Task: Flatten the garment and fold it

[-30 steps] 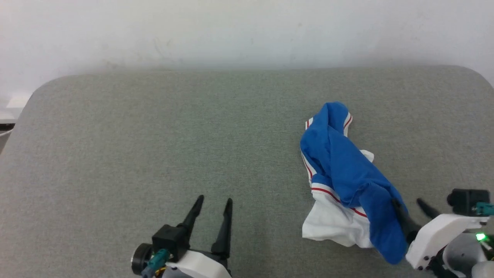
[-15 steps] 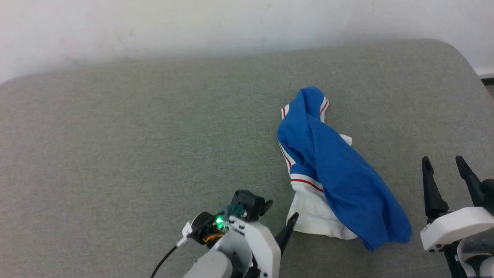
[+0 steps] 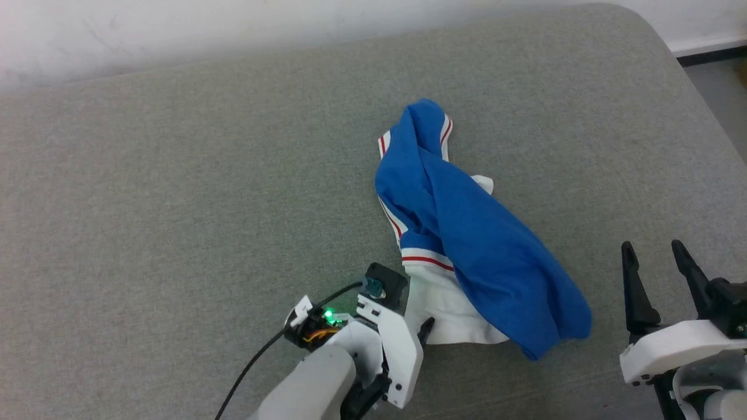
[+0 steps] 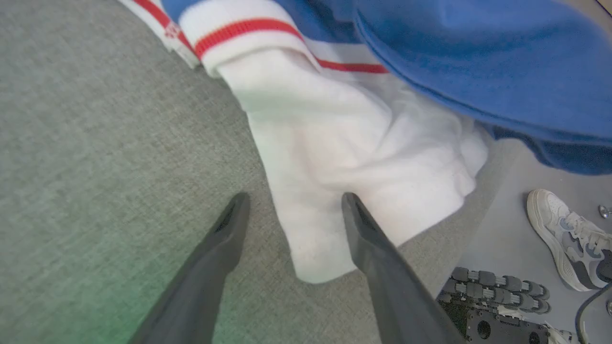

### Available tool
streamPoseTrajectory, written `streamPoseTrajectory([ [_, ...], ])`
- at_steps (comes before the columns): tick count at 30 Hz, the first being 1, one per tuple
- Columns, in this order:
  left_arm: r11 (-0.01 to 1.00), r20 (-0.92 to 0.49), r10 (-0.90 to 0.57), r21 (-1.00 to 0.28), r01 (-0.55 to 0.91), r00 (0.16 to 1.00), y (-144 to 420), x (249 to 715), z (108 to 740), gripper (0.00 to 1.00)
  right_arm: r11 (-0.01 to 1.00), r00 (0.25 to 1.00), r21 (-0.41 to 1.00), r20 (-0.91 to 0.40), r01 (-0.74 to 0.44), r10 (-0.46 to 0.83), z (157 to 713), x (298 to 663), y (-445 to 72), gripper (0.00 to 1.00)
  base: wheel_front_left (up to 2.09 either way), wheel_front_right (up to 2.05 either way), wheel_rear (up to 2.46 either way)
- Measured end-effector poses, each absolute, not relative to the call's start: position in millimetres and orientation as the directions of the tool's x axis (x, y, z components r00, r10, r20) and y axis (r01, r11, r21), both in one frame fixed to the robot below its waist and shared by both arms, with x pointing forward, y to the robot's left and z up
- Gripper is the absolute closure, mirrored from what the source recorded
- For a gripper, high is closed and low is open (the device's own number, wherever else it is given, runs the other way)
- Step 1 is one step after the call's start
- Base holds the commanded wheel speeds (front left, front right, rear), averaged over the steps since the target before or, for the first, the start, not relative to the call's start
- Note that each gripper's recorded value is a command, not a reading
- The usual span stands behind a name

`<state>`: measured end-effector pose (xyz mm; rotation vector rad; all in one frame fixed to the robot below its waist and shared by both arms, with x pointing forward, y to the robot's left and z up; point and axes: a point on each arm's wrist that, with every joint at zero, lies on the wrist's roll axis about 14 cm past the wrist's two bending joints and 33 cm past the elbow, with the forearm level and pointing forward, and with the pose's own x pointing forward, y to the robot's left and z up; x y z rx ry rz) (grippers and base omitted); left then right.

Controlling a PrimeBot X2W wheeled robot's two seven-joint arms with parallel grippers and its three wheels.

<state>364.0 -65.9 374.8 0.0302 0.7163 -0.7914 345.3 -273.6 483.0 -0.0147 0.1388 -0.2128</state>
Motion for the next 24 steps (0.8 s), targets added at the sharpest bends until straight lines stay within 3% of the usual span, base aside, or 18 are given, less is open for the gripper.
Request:
streamPoseTrajectory([
  [1,0.706,-0.608,-0.643,-0.237,0.667,0.465,-67.6,363.4,372.3,0.78,0.976,0.966,-0.032,-0.139,0.213,-0.216,481.1,344.6,-274.8,0.0,0.0,0.0,0.0],
  [2,0.7,-0.613,-0.646,-0.236,0.674,0.456,-68.5,364.4,371.4,1.0,0.976,0.965,-0.035,-0.145,0.215,-0.218,479.2,344.3,-275.5,0.0,0.0,0.0,0.0],
  [7,0.726,-0.595,-0.641,-0.267,0.633,0.484,-60.0,374.1,376.1,1.0,0.979,0.969,-0.036,-0.14,0.2,-0.203,479.8,349.0,-271.0,0.0,0.0,0.0,0.0],
  [11,0.808,-0.524,-0.576,-0.251,0.532,0.628,-25.2,398.9,393.9,1.0,0.984,0.976,-0.035,-0.126,0.176,-0.179,484.2,352.0,-263.2,0.0,0.0,0.0,0.0],
  [17,0.947,-0.325,-0.312,-0.177,0.267,0.893,84.9,444.7,454.4,1.0,0.992,0.986,-0.025,-0.112,0.12,-0.122,489.6,357.4,-245.4,0.0,0.0,0.0,0.0],
  [20,0.978,-0.232,-0.159,-0.168,0.121,0.96,141.7,447.5,484.1,1.0,0.997,0.99,-0.018,-0.114,0.08,-0.082,489.9,361.7,-232.2,0.0,0.0,0.0,0.0],
  [24,0.985,-0.153,0.028,-0.165,-0.053,0.988,203.9,436.8,507.0,1.0,1.0,0.991,-0.008,-0.132,0.015,-0.016,486.4,368.7,-210.6,0.0,0.0,0.0,0.0],
])
